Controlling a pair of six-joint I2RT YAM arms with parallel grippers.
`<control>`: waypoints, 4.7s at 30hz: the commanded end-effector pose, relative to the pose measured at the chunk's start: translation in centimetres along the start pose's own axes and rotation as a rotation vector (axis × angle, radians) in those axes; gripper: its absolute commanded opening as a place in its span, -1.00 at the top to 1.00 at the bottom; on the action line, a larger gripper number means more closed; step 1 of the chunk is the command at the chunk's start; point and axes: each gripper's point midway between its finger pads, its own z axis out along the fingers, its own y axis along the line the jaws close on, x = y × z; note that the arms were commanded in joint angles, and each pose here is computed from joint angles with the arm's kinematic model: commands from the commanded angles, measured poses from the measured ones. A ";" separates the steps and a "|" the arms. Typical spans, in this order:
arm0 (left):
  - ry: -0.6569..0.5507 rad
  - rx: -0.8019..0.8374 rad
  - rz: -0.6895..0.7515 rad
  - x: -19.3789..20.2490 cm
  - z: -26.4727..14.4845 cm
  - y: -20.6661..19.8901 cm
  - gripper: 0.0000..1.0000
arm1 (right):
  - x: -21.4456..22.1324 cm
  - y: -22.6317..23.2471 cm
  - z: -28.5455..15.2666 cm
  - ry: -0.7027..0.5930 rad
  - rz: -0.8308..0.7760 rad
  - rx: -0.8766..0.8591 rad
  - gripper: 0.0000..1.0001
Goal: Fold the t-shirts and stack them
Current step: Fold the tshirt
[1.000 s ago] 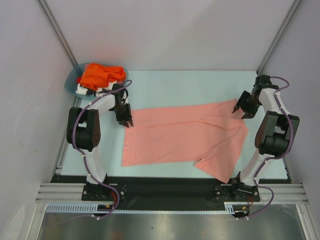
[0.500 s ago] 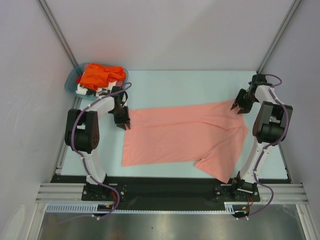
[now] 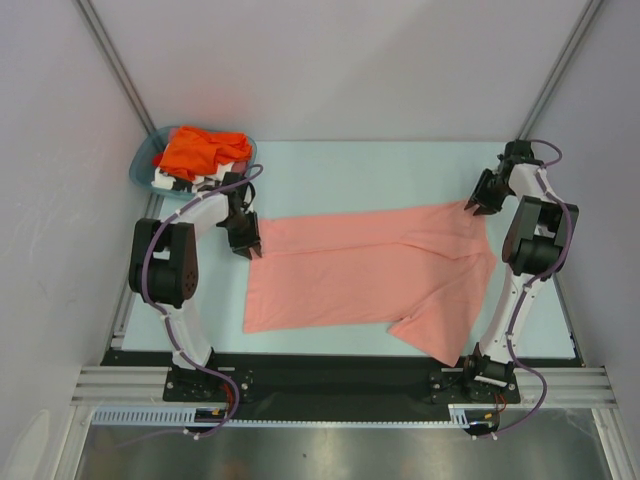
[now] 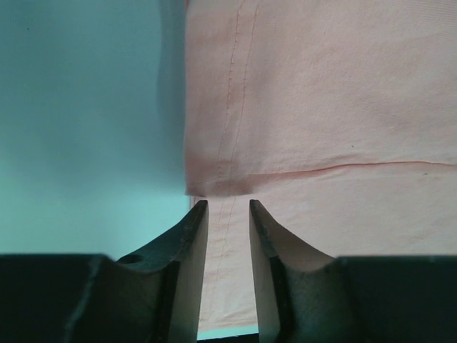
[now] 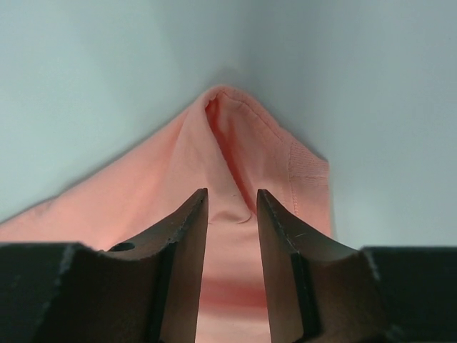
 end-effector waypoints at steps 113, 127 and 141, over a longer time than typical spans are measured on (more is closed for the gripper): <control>-0.362 0.122 -0.049 -17.7 -8.0 -2.8 0.99 | -5.2 5.4 -12.3 -0.153 0.582 -0.548 1.00; -0.473 0.215 -0.067 -23.5 -6.9 -3.9 0.99 | -10.0 7.3 -9.1 -0.128 0.643 -0.693 1.00; -0.462 0.240 -0.065 -23.4 -8.1 -3.6 1.00 | -8.6 9.7 -11.7 -0.083 0.565 -0.629 1.00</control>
